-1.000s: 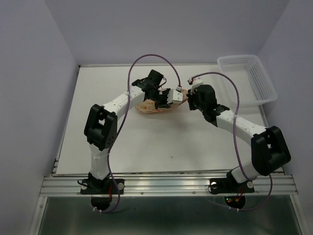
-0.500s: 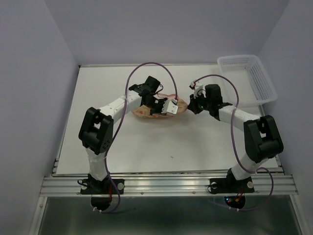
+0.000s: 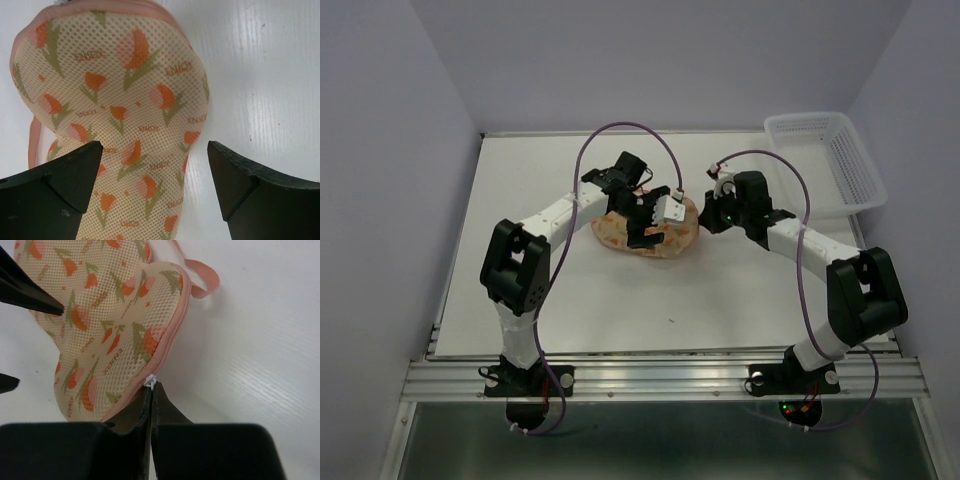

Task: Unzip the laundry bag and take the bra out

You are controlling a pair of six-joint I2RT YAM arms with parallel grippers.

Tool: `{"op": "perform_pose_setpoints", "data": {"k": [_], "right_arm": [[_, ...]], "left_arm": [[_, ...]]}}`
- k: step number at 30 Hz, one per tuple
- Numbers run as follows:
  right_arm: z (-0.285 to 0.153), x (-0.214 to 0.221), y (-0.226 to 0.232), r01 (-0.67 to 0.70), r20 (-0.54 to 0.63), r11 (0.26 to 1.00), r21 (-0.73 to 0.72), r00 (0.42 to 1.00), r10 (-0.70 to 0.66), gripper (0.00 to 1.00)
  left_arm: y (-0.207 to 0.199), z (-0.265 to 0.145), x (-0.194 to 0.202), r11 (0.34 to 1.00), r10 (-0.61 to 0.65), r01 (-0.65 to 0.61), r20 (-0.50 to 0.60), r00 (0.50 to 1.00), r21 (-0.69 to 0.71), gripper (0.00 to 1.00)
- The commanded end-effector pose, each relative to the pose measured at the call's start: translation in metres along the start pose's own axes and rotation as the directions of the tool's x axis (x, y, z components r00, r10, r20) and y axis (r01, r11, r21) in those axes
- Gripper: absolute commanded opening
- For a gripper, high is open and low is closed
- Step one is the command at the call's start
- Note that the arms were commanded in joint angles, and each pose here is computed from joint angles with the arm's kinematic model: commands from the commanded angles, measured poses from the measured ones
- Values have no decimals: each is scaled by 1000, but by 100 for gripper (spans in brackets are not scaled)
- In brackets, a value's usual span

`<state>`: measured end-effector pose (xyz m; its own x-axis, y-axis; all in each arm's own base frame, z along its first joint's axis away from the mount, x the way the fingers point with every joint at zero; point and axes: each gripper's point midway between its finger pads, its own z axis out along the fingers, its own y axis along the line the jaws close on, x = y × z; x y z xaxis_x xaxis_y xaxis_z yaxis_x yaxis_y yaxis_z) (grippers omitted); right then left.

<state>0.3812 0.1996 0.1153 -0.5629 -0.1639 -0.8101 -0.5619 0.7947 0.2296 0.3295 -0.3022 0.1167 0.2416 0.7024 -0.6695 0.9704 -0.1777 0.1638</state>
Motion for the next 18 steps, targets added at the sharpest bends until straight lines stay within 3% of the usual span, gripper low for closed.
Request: {"op": "perform_pose_setpoints", "data": {"k": [1,9,13,15,16,18], "right_arm": [[-11,-20,32,-115,40,993,-8,993,115,1],[-24,-42,48,-367,160,930,0,918,363,1],[-38,-53,44,-407,224,913,26,892,392,1],[-42,-55,42,-413,239,910,35,888,393,1],[-46,-55,40,-419,255,907,48,883,395,1],[-50,-56,38,-433,272,899,60,874,403,1]], "left_arm": [[0,-20,-47,999,3,0,87,996,-33,99],[10,-15,-97,996,-29,41,136,990,-84,99],[22,-35,-126,968,-172,204,204,964,-146,99],[28,-50,-139,950,-182,237,256,949,-205,99],[24,-46,-133,922,-258,316,256,932,-223,99],[24,-55,-143,896,-259,345,301,918,-280,99]]}}
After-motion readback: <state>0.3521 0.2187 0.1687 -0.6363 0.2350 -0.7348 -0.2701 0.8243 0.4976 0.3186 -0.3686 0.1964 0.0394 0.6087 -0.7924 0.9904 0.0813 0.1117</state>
